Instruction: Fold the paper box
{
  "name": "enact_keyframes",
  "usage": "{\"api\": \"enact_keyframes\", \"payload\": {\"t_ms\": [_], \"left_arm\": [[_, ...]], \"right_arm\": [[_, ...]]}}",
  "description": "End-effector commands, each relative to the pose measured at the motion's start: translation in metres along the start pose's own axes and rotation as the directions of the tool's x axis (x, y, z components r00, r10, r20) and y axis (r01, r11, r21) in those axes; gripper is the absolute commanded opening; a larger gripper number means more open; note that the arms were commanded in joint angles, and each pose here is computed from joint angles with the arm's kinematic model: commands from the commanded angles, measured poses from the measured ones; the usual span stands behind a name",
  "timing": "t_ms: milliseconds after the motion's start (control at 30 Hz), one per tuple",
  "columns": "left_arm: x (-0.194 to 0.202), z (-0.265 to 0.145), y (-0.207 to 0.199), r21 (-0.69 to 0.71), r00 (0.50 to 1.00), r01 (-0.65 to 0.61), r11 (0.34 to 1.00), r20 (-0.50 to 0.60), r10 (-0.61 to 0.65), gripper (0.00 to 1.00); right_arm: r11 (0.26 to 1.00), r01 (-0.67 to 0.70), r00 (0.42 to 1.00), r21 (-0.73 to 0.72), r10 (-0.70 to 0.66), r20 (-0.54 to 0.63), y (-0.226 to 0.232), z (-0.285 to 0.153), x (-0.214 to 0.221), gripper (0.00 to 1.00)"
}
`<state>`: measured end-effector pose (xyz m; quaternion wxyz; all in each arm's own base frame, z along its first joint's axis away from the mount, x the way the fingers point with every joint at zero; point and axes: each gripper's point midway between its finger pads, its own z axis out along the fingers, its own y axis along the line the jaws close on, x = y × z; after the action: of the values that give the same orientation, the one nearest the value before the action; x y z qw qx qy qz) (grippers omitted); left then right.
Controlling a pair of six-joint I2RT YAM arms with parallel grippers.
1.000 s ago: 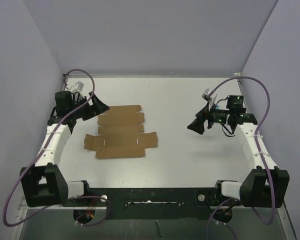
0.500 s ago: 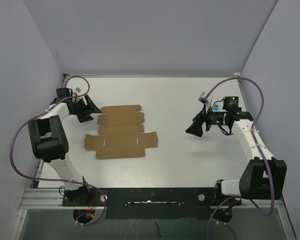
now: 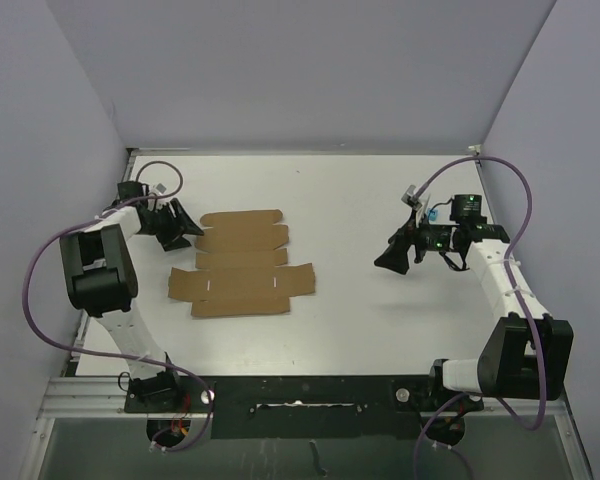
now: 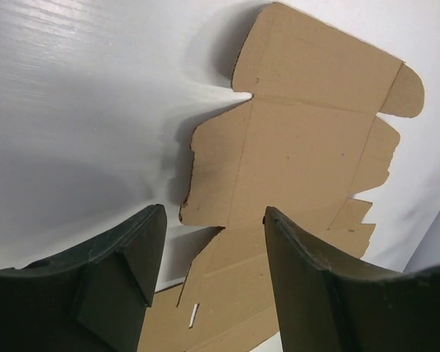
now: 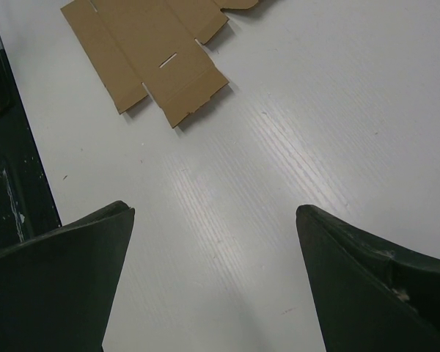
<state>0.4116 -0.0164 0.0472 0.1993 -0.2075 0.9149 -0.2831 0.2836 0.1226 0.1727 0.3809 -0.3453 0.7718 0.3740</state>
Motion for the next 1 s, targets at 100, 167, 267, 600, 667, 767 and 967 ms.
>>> {"api": "enact_keyframes", "payload": {"t_ms": [100, 167, 267, 600, 667, 767, 967], "left_arm": [[-0.002, 0.016, -0.002, 0.046, 0.999, -0.011, 0.999, -0.033, 0.013, 0.47], [0.001, 0.019, -0.004, 0.067, 0.999, -0.005, 0.998, -0.046, 0.008, 0.44], [0.005, 0.023, -0.007, 0.089, 0.998, 0.000, 0.996, -0.064, 0.006, 0.37], [0.011, 0.023, -0.037, 0.193, 0.998, -0.019, 0.981, -0.058, 0.030, 0.05], [0.012, 0.018, -0.051, 0.218, 0.999, -0.034, 0.975, -0.032, 0.042, 0.00], [0.017, 0.003, -0.080, 0.279, 0.998, -0.062, 0.958, 0.030, 0.056, 0.00], [0.041, -0.030, -0.136, 0.363, 0.973, -0.170, 0.916, 0.210, 0.097, 0.00]], "right_arm": [[0.999, 0.025, 0.999, -0.036, -0.024, 0.042, 0.007, -0.001, -0.009, 0.98], [0.999, 0.024, 0.999, -0.035, -0.022, 0.048, 0.007, -0.002, -0.009, 0.98], [0.999, 0.019, 0.998, -0.037, -0.017, 0.058, 0.007, -0.004, -0.010, 0.98], [0.994, -0.042, 0.995, -0.103, 0.051, 0.086, 0.011, 0.003, -0.008, 0.98], [0.992, -0.061, 0.994, -0.111, 0.071, 0.086, 0.010, 0.005, -0.006, 0.98], [0.990, -0.068, 0.993, -0.122, 0.079, 0.091, 0.011, 0.007, -0.005, 0.98], [0.987, -0.068, 0.991, -0.142, 0.084, 0.108, 0.012, 0.008, -0.003, 0.98]]}}
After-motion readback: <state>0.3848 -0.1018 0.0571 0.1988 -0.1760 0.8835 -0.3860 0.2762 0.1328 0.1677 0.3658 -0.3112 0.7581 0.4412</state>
